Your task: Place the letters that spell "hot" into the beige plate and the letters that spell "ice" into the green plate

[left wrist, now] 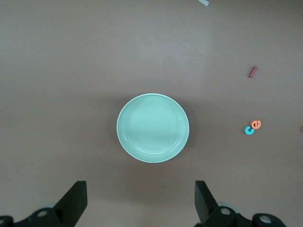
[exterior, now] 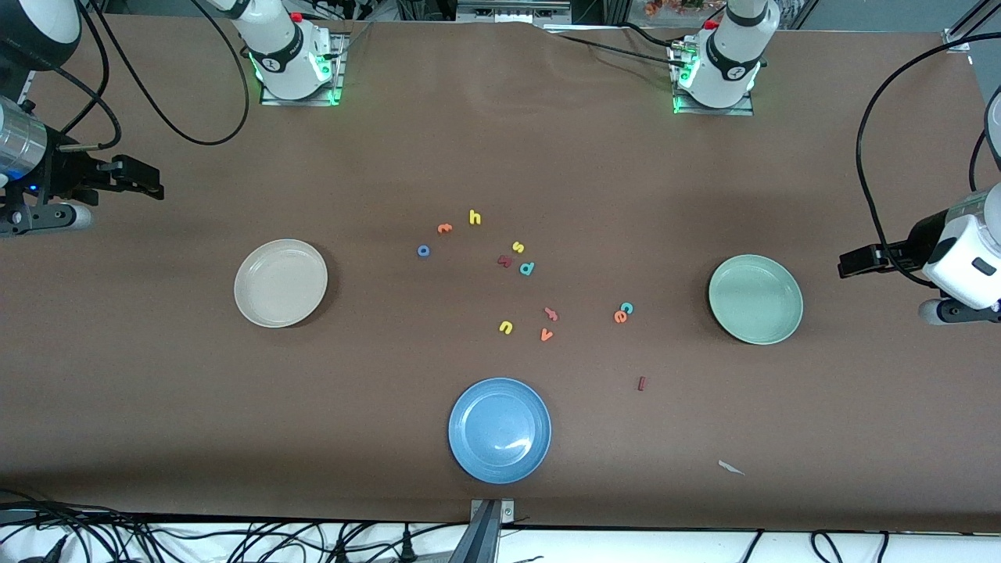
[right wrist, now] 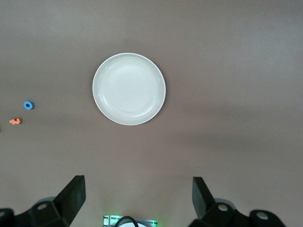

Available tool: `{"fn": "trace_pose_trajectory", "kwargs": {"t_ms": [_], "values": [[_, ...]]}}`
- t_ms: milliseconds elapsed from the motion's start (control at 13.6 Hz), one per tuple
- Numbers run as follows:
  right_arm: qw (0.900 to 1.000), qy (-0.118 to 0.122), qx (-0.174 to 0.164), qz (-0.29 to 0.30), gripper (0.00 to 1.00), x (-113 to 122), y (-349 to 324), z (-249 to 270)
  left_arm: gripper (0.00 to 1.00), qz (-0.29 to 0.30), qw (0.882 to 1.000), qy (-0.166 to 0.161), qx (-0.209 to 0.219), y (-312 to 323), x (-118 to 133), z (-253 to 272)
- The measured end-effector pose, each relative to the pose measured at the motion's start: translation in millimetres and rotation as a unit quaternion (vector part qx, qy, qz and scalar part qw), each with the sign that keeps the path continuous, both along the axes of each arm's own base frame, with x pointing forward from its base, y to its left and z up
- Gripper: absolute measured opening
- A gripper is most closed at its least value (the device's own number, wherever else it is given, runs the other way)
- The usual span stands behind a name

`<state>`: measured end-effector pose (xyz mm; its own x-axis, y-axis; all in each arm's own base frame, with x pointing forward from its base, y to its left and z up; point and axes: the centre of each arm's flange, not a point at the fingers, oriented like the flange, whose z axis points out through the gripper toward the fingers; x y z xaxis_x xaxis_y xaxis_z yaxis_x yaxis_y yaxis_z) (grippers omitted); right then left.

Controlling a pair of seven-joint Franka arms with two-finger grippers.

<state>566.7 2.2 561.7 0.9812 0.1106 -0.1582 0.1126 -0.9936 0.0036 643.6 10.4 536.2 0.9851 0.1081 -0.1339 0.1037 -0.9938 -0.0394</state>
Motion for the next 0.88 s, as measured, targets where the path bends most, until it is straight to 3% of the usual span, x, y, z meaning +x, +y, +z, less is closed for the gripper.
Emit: {"fn": "trace_pose_trajectory", "kwargs": {"t_ms": [884], "values": [[1.0,-0.001,0.0,-0.002,1.0,0.8,-2.0,-0.5,1.0,-0.001,1.0,0.004,0.0,-0.7,-0.6,-3.8]]}}
